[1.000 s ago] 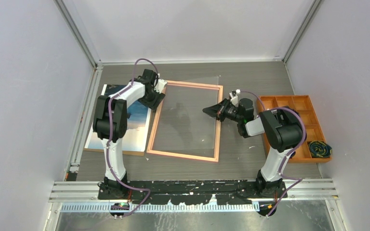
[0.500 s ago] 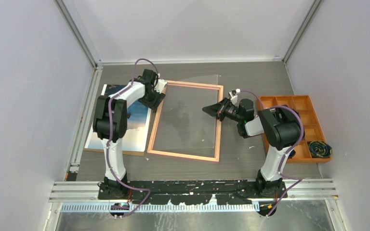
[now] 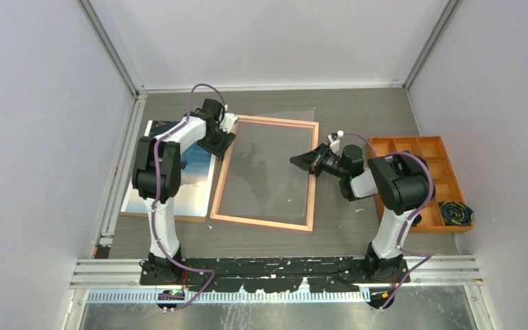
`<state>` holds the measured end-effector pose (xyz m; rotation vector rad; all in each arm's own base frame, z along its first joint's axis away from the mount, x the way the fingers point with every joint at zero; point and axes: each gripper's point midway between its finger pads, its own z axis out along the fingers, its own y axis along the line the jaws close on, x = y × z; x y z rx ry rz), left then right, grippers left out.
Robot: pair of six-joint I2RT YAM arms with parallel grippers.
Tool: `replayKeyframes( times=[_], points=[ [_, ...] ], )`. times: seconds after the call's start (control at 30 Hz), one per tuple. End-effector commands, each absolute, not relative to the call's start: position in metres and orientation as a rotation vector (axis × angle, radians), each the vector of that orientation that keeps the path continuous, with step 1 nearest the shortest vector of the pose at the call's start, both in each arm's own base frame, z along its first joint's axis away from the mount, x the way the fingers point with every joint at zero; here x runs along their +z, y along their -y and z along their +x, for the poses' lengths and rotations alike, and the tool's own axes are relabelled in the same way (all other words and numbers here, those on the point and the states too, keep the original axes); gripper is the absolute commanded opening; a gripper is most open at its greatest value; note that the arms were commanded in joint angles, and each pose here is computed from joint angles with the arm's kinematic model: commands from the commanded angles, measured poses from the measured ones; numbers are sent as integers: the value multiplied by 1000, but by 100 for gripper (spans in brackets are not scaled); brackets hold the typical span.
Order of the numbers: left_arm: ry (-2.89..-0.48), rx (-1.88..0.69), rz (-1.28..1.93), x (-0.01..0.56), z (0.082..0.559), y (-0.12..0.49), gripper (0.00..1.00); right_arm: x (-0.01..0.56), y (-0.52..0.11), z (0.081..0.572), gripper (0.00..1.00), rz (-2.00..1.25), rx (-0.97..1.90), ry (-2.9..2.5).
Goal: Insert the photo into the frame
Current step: Place the photo frame item in the photo frame.
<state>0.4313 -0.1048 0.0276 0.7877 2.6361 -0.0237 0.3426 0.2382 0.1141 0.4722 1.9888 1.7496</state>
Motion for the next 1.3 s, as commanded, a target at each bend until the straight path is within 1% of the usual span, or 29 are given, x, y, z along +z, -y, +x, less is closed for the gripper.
replayKeyframes(
  times=[0.0, 0.3, 0.63, 1.27],
  points=[
    [-2595, -78, 787, 42, 435, 110, 60, 136, -241, 328, 1, 339, 1782, -1932],
    [-2592, -71, 786, 44, 435, 109, 60, 128, -241, 336, 1, 373, 1760, -1945],
    [-2597, -74, 786, 42, 436, 109, 60, 144, -244, 335, 1, 308, 1802, -1905],
    [-2599, -79, 784, 43, 435, 110, 60, 141, -246, 348, 1, 320, 1778, -1918]
  ],
)
